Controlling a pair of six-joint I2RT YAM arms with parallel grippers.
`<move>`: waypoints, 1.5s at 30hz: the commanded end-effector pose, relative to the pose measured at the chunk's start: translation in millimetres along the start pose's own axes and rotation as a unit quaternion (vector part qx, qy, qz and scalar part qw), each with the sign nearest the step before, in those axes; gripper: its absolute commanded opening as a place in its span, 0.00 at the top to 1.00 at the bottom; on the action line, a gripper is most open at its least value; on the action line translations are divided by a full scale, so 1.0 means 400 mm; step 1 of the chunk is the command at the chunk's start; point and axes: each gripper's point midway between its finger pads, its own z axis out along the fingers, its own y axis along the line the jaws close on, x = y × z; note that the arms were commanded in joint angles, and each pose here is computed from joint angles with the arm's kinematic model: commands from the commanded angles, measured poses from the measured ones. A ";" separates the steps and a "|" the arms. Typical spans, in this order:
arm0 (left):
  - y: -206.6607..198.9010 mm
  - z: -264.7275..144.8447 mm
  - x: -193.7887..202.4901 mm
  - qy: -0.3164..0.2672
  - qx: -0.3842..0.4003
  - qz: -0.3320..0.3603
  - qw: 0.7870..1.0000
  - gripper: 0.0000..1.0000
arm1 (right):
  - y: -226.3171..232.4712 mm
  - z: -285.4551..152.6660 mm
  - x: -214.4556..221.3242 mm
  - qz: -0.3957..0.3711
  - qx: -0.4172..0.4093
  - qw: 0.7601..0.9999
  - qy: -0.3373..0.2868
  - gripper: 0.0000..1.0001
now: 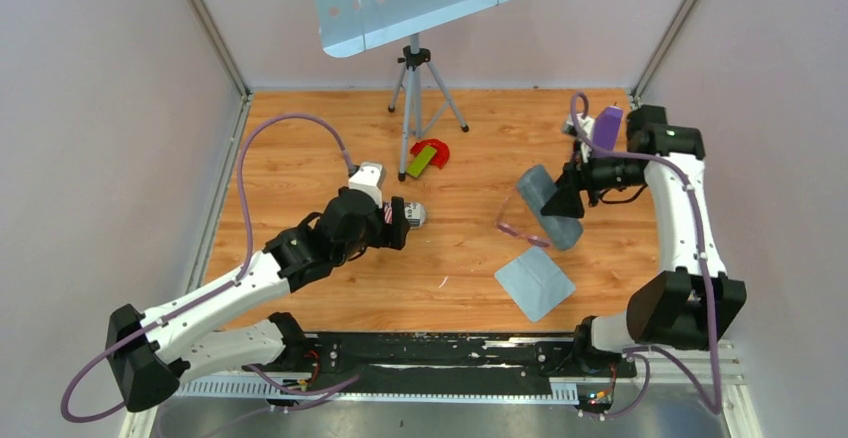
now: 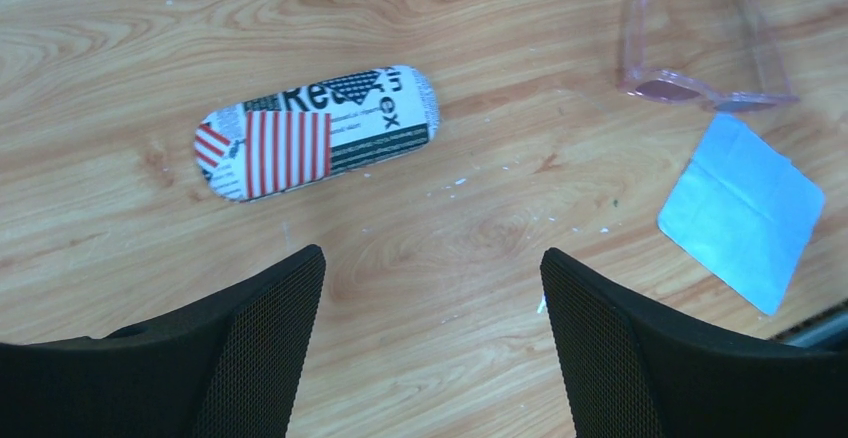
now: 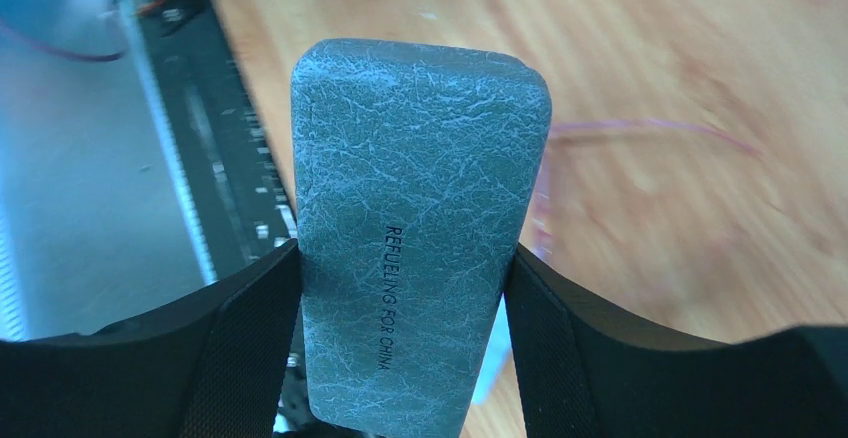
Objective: Organize the sunglasses
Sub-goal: Open the sunglasses case at the center of the board.
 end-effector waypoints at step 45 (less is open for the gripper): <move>-0.433 -0.077 -0.182 -0.201 0.455 -0.186 0.847 0.30 | 0.364 0.192 -0.141 0.110 -0.347 0.930 -0.049 0.67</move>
